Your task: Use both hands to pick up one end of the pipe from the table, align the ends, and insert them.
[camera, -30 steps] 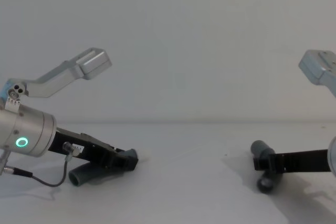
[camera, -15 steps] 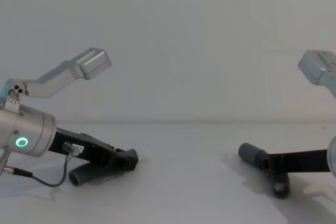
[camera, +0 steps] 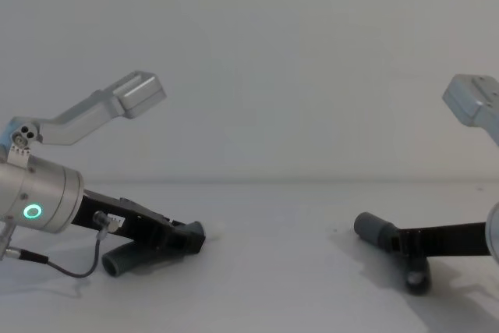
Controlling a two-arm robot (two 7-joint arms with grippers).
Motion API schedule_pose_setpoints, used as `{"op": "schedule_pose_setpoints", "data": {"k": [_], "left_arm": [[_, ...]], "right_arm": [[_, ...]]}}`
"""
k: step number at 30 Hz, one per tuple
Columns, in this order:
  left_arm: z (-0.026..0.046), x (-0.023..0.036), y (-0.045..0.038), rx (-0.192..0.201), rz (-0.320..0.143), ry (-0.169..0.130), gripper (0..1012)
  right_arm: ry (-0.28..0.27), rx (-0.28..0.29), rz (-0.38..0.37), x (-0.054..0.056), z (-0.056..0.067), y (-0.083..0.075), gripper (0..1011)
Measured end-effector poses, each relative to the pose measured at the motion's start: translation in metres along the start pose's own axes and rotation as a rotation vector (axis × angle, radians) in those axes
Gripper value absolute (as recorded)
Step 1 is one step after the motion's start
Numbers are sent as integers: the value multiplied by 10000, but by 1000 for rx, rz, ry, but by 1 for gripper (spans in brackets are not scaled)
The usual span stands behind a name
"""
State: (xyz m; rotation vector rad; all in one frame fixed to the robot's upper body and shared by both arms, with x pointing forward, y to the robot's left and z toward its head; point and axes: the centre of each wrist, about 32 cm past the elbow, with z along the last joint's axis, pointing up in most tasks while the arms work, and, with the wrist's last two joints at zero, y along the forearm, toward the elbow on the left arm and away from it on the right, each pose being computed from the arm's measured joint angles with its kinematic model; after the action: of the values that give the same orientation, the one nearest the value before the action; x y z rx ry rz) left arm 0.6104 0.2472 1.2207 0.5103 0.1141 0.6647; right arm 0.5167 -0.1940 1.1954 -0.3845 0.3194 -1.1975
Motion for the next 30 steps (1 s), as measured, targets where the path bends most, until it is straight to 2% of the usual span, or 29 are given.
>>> {"op": "schedule_pose_setpoints", "data": {"k": [11,18,26,29,30], "left_arm": [[0,-2,1,0,0,0,367],[23,-12,15,-3,-3,-8,367],[157,-25,100,-38,-18,-55,367],[236,-26,139,-57,-35,-87,367],[236,-26,139,-57,-35,-87,367]], "right_arm": [[0,1,1,0,1,-1,256],[-15,33,11,2,37,-22,256],[-54,125,28,31,122,-113,256],[-73,173,39,66,153,-173,256],[-73,173,39,66,153,-173,256]]}}
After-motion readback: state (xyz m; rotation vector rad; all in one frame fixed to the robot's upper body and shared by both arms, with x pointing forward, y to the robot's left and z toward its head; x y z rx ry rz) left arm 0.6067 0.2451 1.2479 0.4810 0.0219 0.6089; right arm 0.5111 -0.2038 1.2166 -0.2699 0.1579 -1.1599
